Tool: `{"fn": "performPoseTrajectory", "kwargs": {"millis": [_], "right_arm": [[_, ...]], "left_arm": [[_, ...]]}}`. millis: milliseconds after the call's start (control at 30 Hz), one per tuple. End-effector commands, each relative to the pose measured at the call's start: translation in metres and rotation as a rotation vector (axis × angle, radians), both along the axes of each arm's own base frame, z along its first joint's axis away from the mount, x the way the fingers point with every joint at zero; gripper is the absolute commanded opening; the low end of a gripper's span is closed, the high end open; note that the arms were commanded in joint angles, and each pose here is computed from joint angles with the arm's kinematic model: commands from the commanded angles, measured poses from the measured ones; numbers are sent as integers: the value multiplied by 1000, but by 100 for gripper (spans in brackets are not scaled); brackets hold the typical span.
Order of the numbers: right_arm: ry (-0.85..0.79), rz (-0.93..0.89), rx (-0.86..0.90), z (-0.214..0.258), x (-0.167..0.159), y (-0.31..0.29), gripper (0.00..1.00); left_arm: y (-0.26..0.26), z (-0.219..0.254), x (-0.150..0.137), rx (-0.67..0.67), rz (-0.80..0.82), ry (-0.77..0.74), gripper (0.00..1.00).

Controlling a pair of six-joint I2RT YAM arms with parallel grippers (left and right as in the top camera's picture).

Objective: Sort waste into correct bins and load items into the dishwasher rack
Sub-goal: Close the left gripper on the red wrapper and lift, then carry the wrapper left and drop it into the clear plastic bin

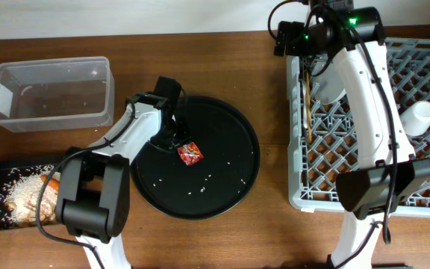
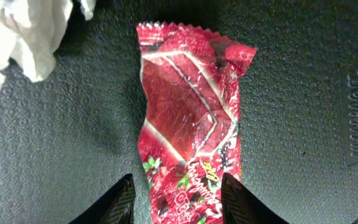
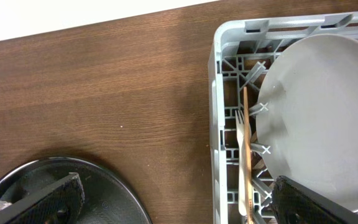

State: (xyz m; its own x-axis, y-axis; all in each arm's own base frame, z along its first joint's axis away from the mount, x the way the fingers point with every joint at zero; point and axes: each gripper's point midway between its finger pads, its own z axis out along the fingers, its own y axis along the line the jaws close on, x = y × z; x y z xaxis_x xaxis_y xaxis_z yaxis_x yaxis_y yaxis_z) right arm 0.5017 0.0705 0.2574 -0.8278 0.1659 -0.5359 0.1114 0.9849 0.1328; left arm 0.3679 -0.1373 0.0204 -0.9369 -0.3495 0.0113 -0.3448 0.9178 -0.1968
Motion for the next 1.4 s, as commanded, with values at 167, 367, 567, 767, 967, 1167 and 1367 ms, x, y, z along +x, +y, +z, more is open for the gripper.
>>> {"fn": "performPoseTrajectory", "kwargs": {"millis": [167, 367, 567, 767, 967, 1167, 1367], "right_arm": [[-10, -10, 10, 5, -1, 0, 99], [-10, -10, 10, 5, -1, 0, 99], [-10, -10, 10, 5, -1, 0, 99], [-10, -10, 10, 5, -1, 0, 99], [-10, -10, 10, 5, -1, 0, 99], [-10, -10, 10, 5, -1, 0, 99], [-10, -10, 10, 5, -1, 0, 99]], "left_arm": [[0, -10, -8, -10, 28, 3, 34], [-1, -10, -4, -16, 27, -17, 30], [-2, -10, -3, -17, 27, -19, 15], [-1, -10, -5, -15, 28, -11, 1], [-1, -3, -5, -18, 27, -20, 1], [-11, 53, 1, -104, 17, -144, 1], [-7, 105, 8, -130, 25, -290, 1]]}}
